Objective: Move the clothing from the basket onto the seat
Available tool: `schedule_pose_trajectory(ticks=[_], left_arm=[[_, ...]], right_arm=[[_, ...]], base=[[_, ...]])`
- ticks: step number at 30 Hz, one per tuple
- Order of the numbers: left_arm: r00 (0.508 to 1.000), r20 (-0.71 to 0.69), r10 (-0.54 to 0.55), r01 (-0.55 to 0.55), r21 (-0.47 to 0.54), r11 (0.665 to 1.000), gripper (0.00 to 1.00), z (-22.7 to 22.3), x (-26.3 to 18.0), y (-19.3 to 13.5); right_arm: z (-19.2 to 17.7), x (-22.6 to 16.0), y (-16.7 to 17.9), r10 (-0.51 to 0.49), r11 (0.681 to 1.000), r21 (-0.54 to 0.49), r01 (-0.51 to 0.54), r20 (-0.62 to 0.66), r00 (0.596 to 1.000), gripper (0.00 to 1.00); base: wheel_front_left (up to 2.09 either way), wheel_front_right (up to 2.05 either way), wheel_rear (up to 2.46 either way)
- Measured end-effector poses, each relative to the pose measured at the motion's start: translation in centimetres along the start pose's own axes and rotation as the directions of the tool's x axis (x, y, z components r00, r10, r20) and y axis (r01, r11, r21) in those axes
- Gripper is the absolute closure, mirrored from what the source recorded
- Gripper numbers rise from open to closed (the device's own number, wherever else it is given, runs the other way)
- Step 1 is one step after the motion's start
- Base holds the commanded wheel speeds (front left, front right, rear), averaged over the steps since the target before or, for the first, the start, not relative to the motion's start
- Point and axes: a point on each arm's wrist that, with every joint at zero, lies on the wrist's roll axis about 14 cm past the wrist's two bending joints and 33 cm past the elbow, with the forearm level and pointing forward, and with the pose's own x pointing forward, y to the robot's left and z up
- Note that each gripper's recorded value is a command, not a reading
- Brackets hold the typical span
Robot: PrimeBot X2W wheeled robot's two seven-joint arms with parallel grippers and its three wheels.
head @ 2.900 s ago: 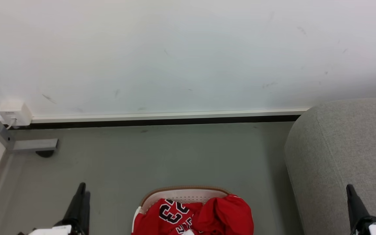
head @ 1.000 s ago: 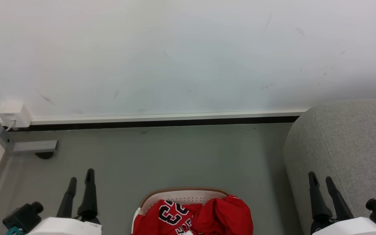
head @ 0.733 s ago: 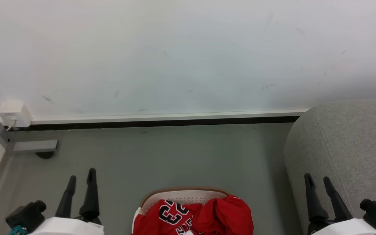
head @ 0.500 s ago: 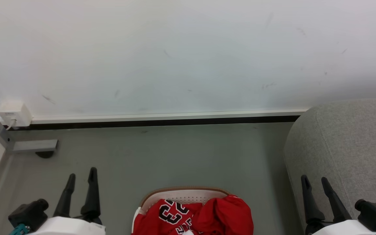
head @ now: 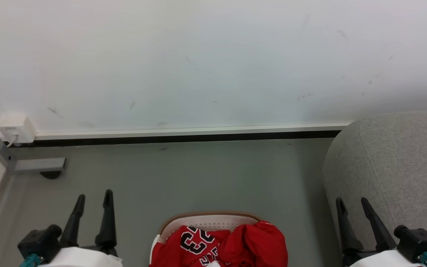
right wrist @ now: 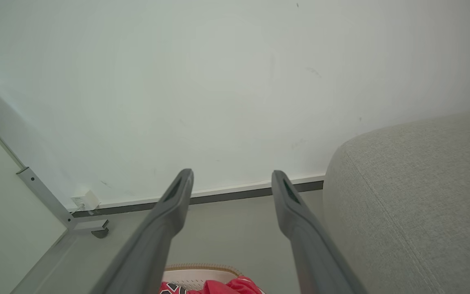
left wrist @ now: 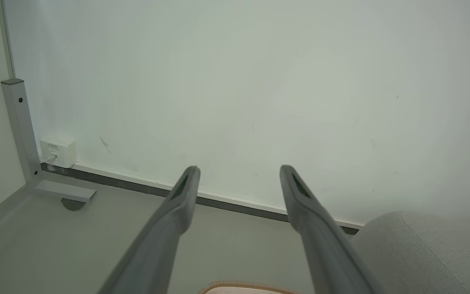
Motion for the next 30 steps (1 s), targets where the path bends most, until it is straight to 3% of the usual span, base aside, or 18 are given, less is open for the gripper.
schedule_pose_trajectory(ticks=[30], left_arm=[[0.996, 0.049, -0.071, 0.059, 0.216, 0.975, 0.0, 0.9, 0.4, -1.1]], right_arm=[[1.2, 0.2, 1.4, 0.068, 0.981, -0.184, -0.057, 0.057, 0.996, 0.0]], base=[[0.0, 0.0, 0.0]])
